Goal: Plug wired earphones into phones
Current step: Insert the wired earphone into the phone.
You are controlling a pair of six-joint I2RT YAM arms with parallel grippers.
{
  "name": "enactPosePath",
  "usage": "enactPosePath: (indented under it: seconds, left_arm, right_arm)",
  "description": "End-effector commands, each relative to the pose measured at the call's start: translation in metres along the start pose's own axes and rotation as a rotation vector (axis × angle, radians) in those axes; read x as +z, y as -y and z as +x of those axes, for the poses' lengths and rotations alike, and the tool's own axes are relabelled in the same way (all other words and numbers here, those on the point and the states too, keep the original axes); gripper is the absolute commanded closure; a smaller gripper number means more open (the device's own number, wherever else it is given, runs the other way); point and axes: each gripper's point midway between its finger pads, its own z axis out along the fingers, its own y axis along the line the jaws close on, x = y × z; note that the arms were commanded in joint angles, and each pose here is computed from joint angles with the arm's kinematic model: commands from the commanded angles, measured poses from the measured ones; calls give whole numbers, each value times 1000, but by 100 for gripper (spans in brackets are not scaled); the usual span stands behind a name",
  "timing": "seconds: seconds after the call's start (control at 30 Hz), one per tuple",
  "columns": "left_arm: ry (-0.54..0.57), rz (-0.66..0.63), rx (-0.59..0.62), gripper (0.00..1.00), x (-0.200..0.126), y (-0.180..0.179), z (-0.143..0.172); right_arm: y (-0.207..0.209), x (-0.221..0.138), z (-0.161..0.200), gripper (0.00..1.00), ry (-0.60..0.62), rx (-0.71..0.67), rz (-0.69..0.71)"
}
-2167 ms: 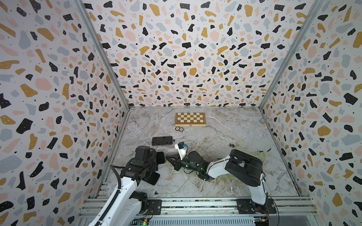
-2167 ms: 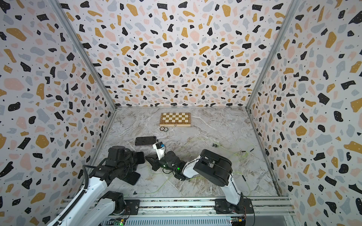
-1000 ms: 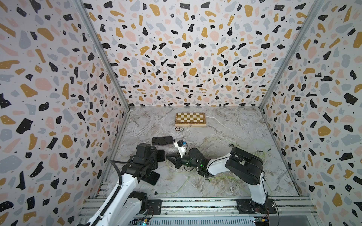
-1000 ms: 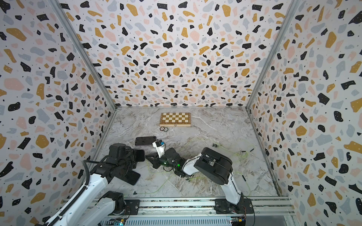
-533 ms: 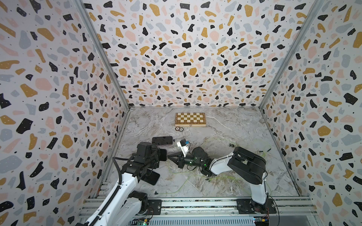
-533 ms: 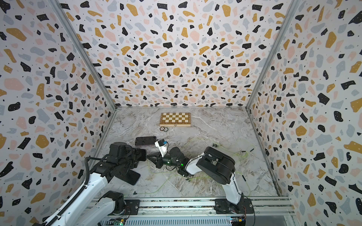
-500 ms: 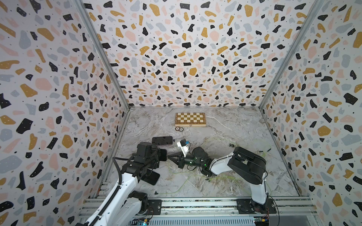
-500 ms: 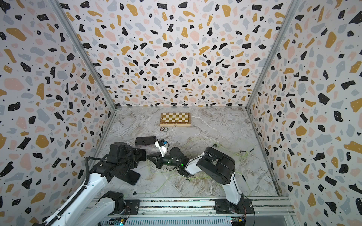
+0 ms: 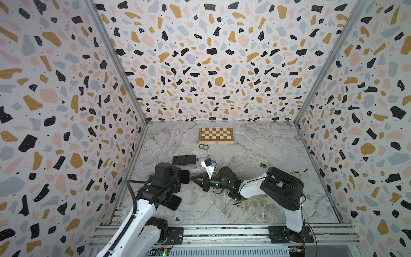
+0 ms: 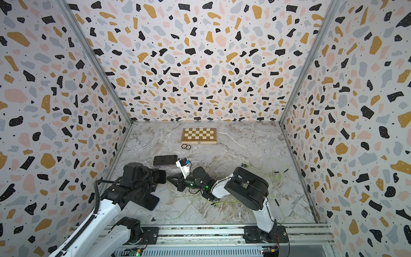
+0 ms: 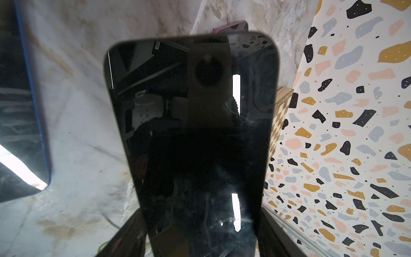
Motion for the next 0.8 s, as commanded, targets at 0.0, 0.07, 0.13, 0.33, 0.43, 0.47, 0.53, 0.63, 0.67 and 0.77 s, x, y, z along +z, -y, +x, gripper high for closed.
enactPosePath:
  seconds: [0.0, 0.07, 0.13, 0.33, 0.43, 0.47, 0.53, 0.63, 0.67, 0.77]
  left_arm:
    - [-160, 120, 30, 44, -19, 37, 36]
    - [-162, 122, 31, 44, -19, 38, 36]
    - [-164, 119, 32, 44, -19, 38, 37]
    - [-180, 124, 46, 44, -20, 41, 41]
    - [-193, 129, 49, 44, -20, 43, 45]
    - [-192, 128, 48, 44, -20, 43, 45]
    - [-175, 122, 49, 45, -20, 43, 42]
    - [-126, 112, 55, 45, -20, 40, 34]
    - [-110, 105, 57, 44, -20, 39, 31]
    - [-67, 78, 58, 44, -16, 33, 23]
  right_arm:
    - [-13, 3, -10, 100, 11, -28, -10]
    - [-12, 3, -8, 100, 7, -24, -9]
    - [-12, 4, -9, 100, 6, -21, -14]
    - [-27, 0, -11, 100, 0, -40, -107]
    - [-25, 1, -12, 100, 3, -40, -93]
    - [-24, 2, -12, 100, 1, -39, -89]
    - [-18, 4, -11, 100, -15, -35, -52]
    - [-10, -3, -15, 87, 3, -51, 15]
    - [-8, -7, -18, 80, 10, -55, 39]
    - [-2, -19, -24, 56, 15, -86, 111]
